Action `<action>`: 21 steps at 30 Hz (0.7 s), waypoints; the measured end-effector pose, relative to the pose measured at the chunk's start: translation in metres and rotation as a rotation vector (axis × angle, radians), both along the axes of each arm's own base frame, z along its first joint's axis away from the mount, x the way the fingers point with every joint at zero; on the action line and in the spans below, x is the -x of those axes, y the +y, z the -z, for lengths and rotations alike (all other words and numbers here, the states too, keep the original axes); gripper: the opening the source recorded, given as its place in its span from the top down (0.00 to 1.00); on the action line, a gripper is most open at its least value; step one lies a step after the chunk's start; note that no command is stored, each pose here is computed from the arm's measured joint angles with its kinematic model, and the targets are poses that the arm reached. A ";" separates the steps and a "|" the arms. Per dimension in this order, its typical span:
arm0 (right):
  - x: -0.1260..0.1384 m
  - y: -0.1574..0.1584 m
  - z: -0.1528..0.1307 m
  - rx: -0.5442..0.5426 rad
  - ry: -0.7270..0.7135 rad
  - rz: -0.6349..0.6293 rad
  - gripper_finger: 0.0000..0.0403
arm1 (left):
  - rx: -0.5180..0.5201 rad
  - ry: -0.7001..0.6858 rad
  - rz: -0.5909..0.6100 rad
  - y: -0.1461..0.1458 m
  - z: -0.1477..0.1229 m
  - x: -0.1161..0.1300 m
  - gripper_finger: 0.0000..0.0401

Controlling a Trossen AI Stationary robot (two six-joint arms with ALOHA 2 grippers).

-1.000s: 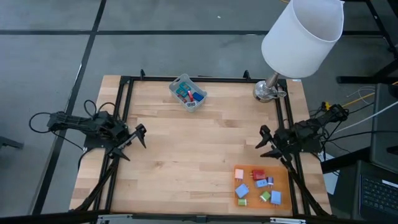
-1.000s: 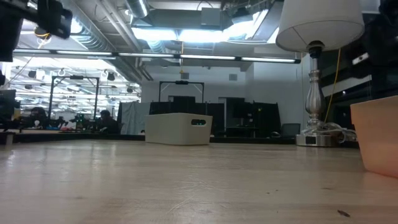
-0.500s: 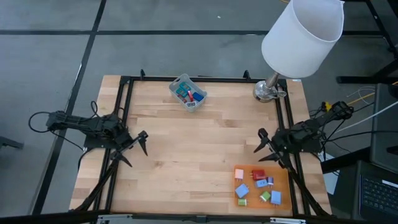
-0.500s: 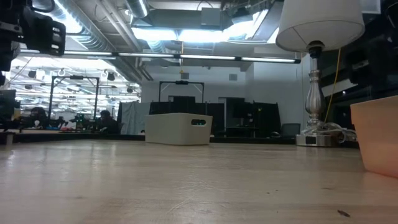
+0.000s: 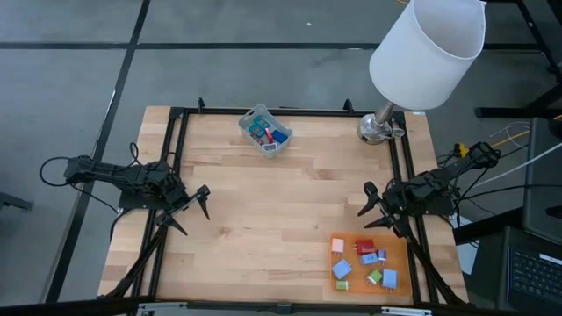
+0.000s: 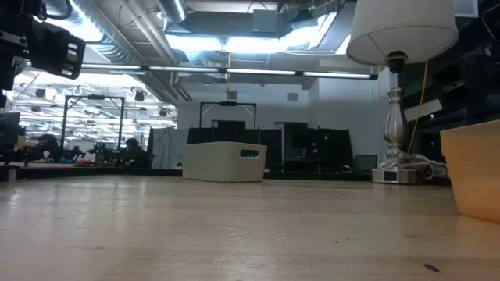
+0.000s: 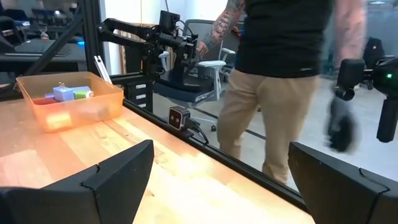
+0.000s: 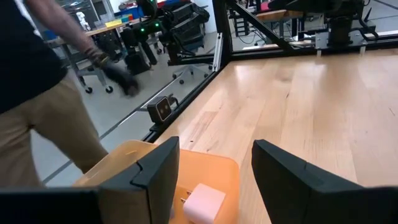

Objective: Pick & Place Office items
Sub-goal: Return to Home Position

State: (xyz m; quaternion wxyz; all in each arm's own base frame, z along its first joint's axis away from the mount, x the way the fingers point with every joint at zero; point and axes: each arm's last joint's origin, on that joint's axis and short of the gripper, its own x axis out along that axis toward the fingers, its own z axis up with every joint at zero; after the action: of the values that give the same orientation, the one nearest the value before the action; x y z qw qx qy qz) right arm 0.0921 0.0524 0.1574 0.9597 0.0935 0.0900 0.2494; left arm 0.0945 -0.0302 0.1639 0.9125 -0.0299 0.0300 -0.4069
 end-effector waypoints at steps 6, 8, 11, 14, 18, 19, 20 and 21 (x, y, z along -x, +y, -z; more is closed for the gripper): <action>0.000 0.000 0.000 0.000 0.000 0.000 0.50 | 0.010 0.011 0.000 0.000 0.000 0.000 0.09; 0.000 0.000 0.000 0.000 0.000 0.000 0.50 | 0.010 0.011 0.000 0.000 0.000 0.000 0.09; 0.000 0.000 0.000 0.000 0.000 0.000 0.50 | 0.011 0.011 0.000 0.000 0.000 0.000 0.09; 0.000 0.000 0.000 0.000 0.000 0.000 0.50 | 0.010 0.010 0.000 0.000 0.000 0.000 0.09; 0.000 0.000 0.000 0.000 0.000 0.000 0.50 | 0.010 0.010 -0.001 0.000 0.000 0.000 0.09; 0.000 0.000 0.000 0.000 0.000 0.000 0.50 | 0.011 0.010 0.000 0.000 0.000 0.000 0.09; 0.000 0.000 0.000 0.000 0.000 0.000 0.50 | 0.010 0.010 0.000 0.000 0.000 0.000 0.09; 0.000 0.000 0.000 0.000 0.000 0.000 0.50 | 0.010 0.010 0.000 0.000 0.000 0.000 0.09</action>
State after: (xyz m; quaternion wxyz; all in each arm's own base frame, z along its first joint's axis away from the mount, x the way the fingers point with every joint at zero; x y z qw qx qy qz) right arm 0.0921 0.0524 0.1575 0.9596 0.0935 0.0900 0.2495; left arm 0.0945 -0.0302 0.1641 0.9123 -0.0365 0.0324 -0.4067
